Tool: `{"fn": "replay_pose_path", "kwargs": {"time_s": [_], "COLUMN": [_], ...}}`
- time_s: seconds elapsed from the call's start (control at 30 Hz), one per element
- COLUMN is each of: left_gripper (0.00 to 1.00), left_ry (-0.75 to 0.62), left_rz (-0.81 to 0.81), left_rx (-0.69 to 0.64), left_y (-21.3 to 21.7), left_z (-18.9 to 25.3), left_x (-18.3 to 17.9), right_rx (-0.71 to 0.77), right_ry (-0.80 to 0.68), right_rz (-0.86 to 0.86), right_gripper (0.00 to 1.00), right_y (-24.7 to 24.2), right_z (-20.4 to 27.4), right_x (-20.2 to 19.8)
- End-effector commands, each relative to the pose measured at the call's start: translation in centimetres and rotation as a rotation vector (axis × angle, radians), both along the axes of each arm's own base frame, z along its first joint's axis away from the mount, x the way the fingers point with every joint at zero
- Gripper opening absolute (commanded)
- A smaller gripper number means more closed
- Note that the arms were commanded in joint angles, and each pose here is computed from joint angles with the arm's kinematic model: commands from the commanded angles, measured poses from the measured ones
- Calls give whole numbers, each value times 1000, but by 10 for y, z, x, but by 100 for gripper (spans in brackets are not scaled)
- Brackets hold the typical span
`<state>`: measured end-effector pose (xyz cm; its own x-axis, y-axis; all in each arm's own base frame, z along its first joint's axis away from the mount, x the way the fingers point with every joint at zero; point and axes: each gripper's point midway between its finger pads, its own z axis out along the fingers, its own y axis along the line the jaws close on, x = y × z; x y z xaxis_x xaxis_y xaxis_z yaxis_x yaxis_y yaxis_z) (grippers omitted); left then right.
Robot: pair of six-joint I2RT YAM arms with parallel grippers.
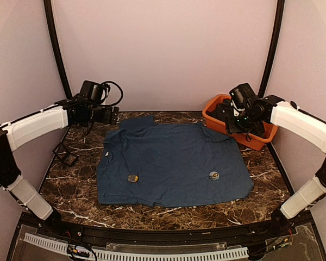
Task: Pin the brooch onto the clothing
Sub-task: Reset both arms
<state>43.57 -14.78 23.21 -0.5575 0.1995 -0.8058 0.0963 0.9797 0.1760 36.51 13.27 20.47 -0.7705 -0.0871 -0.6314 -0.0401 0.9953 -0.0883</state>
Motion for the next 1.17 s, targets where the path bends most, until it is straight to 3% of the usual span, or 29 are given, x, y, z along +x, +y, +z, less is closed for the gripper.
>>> {"fn": "replay_pose_path", "kwargs": {"time_s": [0.0,0.07,0.1,0.27,0.47,0.67,0.93,1.13], "left_gripper": [99,99,99,99,99,99,99,99], "left_ry": [71,88,77,52,-117,-235,-219,-218], "left_rz": [-85,-108,-130,-239,-322,-366,-323,-307], "left_rx": [-154,-143,-149,-192,-226,-197,-178,-169], "left_y": [0,10,14,18,30,34,39,41], "left_z": [4,8,13,24,39,31,19,16], "left_x": [-66,-90,-103,-149,-188,-195,-190,-187], "right_rx": [163,214,239,284,264,224,202,157], "right_ry": [-63,-105,-124,-199,-239,-289,-423,-423], "right_rz": [154,189,216,222,198,155,56,-9], "right_gripper": [65,97,98,99,99,99,99,99], "right_y": [21,18,19,1,-20,-38,-68,-82], "right_z": [26,44,53,87,89,75,78,76], "right_x": [-40,-58,-67,-100,-122,-129,-137,-138]}}
